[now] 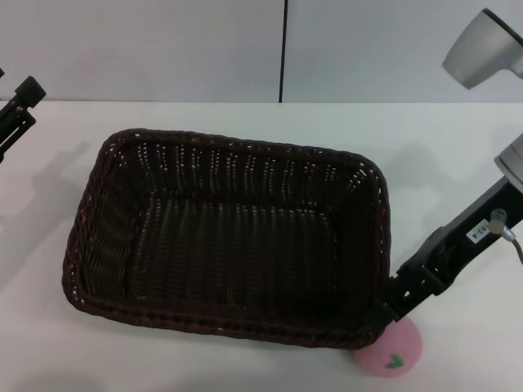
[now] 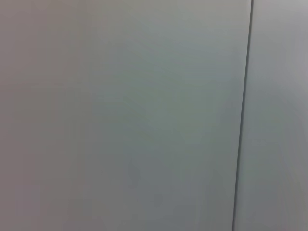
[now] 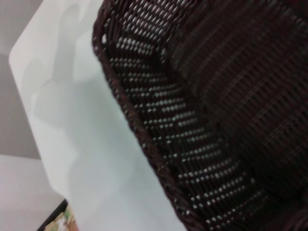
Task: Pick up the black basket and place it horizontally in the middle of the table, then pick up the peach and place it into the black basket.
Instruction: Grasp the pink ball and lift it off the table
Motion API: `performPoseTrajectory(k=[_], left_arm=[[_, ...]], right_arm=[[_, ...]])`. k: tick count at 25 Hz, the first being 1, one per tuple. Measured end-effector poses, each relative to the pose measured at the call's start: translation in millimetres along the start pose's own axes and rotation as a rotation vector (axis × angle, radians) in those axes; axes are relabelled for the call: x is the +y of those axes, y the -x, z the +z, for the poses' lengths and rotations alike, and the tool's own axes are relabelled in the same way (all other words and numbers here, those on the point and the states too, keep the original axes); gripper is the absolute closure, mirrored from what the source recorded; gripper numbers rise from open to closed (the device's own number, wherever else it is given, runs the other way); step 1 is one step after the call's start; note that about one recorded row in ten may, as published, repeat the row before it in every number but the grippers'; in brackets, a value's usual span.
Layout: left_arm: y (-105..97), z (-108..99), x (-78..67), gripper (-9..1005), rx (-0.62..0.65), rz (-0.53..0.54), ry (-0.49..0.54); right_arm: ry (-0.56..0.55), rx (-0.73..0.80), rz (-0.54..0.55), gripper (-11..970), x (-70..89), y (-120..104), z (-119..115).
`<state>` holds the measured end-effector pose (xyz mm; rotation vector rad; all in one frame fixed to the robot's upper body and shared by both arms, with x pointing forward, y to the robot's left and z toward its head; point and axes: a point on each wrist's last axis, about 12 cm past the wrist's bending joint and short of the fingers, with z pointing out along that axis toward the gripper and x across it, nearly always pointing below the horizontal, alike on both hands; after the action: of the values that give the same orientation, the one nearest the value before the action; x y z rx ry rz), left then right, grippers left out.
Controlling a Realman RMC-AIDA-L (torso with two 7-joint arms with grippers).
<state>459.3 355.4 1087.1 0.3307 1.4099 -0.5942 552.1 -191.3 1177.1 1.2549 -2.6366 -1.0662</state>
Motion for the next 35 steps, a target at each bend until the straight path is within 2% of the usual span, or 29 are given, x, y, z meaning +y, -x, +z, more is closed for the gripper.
performPoseTrajectory(k=[2, 7, 10, 12, 18, 23, 29, 35], left_arm=[[0.0, -0.9, 0.2, 287, 0.000, 0.000, 0.003], [0.1, -3.6, 0.7, 287, 0.000, 0.001, 0.011], [0.2, -3.5, 0.3, 287, -0.002, 0.001, 0.008], [0.3, -3.4, -0.1, 287, -0.004, 0.001, 0.005], [0.6, -5.2, -1.5, 287, -0.009, -0.001, 0.000], [-0.6, -7.9, -0.8, 287, -0.015, -0.012, 0.015], [-1.0, -9.3, -1.0, 287, -0.021, -0.018, 0.019], [-5.0, -12.4, -3.1, 287, -0.021, -0.039, 0.020]], right_arm=[[0.004, 0.006, 0.000, 267, 1.3, -0.1, 0.0], [-0.046, -0.005, -0.023, 280, 13.4, 0.4, -13.8], [-0.095, -0.028, -0.069, 288, 28.1, 1.0, -29.4], [-0.101, -0.024, -0.072, 293, 30.2, 1.3, -30.3], [-0.114, 0.072, -0.048, 309, 34.4, -2.4, -13.5], [-0.185, 0.121, -0.027, 322, 40.7, -5.5, -11.6], [-0.287, 0.235, 0.005, 338, 37.8, -8.1, 1.9], [-0.310, 0.210, 0.004, 354, 28.7, -3.4, 16.0]])
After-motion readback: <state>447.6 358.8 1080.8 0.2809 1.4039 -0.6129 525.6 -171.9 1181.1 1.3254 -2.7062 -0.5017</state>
